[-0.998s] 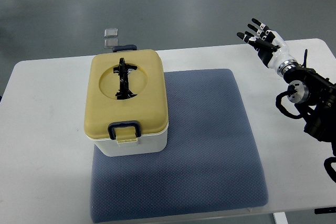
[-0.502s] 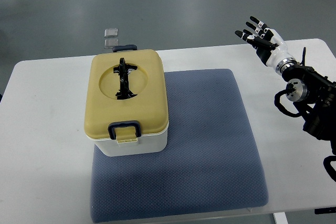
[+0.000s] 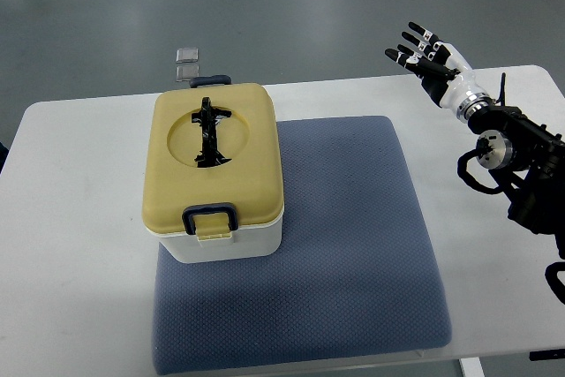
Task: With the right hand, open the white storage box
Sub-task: 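Swing the right hand over the box toward the black lid handle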
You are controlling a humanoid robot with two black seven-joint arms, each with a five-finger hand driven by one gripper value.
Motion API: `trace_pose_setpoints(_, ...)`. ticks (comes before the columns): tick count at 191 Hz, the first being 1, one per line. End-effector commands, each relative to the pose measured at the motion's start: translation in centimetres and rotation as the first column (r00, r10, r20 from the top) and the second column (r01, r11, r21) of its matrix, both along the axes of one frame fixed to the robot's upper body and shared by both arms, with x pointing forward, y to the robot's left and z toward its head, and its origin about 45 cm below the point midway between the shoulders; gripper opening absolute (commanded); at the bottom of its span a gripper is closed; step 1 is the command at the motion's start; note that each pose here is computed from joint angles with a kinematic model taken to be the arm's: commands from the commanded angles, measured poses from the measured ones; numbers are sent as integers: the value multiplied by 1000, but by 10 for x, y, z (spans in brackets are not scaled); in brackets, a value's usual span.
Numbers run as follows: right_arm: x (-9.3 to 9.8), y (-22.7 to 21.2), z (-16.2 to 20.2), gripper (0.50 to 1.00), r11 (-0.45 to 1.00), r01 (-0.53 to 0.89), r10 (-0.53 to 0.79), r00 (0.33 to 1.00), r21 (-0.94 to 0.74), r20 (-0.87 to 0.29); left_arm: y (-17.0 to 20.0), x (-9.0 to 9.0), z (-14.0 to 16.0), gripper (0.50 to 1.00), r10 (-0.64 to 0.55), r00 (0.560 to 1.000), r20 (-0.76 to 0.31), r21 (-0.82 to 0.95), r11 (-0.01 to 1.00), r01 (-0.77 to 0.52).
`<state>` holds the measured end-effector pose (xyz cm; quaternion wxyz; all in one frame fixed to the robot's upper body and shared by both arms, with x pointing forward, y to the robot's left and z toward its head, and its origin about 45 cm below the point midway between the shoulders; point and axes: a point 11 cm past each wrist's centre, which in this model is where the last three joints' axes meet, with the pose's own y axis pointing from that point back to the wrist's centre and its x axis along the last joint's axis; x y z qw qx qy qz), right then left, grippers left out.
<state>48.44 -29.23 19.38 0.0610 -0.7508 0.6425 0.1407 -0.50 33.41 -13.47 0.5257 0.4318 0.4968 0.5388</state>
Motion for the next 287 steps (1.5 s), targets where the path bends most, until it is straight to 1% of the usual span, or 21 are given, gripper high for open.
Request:
trace_pose_setpoints(1,0,1,1,926,1000,-4,4,1000,-3,2,0,0,0,1000,0,1000,0,0,1000,0)
trace_pose_setpoints(20,0,4,1,926,1000,-17,17,1000,-14,2,0,0,0,1000,0,1000,0,1,1000,0)
trace_pose_setpoints(36,-1,11,-2,924,997,-59,59,998,-50,-5,0,0,0,1000,0,1000,0,0,1000,0)
trace_pose_setpoints(67,4,9,16,919,978,-122,133,990,-167,53,0,0,0,1000,0,1000,0,0,1000,0)
trace_pose_setpoints(85,12,13,39,919,941,-172,212,971,-293,111,0,0,0,1000,0,1000,0,1,1000,0)
trace_pose_setpoints(101,15,20,57,919,896,-215,291,945,-388,149,0,0,0,1000,0,1000,0,0,1000,0)
trace_pose_setpoints(122,17,30,90,919,823,-272,413,889,-499,198,0,0,0,1000,0,1000,0,1,1000,0)
trace_pose_setpoints(132,18,38,108,919,781,-297,477,851,-550,218,0,0,0,1000,0,1000,0,1,1000,0)
trace_pose_setpoints(147,16,58,123,919,680,-355,578,798,-642,171,0,0,0,1000,0,1000,0,1,1000,0)
trace_pose_setpoints(163,18,71,144,919,570,-374,649,751,-732,121,0,0,0,1000,0,1000,0,1,1000,0)
trace_pose_setpoints(180,20,85,174,919,421,-362,711,701,-832,54,0,0,0,1000,0,1000,0,1,1000,0)
trace_pose_setpoints(196,19,101,200,919,324,-341,751,660,-882,20,0,0,0,1000,0,1000,0,1,1000,0)
trace_pose_setpoints(202,18,106,205,919,298,-338,762,648,-893,10,0,0,0,1000,0,1000,0,0,1000,0)
trace_pose_setpoints(219,13,139,227,919,177,-299,814,580,-938,-32,0,0,0,1000,0,1000,0,1,1000,0)
trace_pose_setpoints(239,7,163,235,919,69,-257,849,523,-964,-79,0,0,0,1000,0,1000,0,0,1000,0)
trace_pose_setpoints(248,2,178,240,919,18,-235,867,487,-972,-102,0,0,0,1000,0,1000,0,1,1000,0)
trace_pose_setpoints(287,-21,227,247,917,-117,-182,914,365,-976,-178,0,0,0,1000,0,1000,0,1,1000,0)
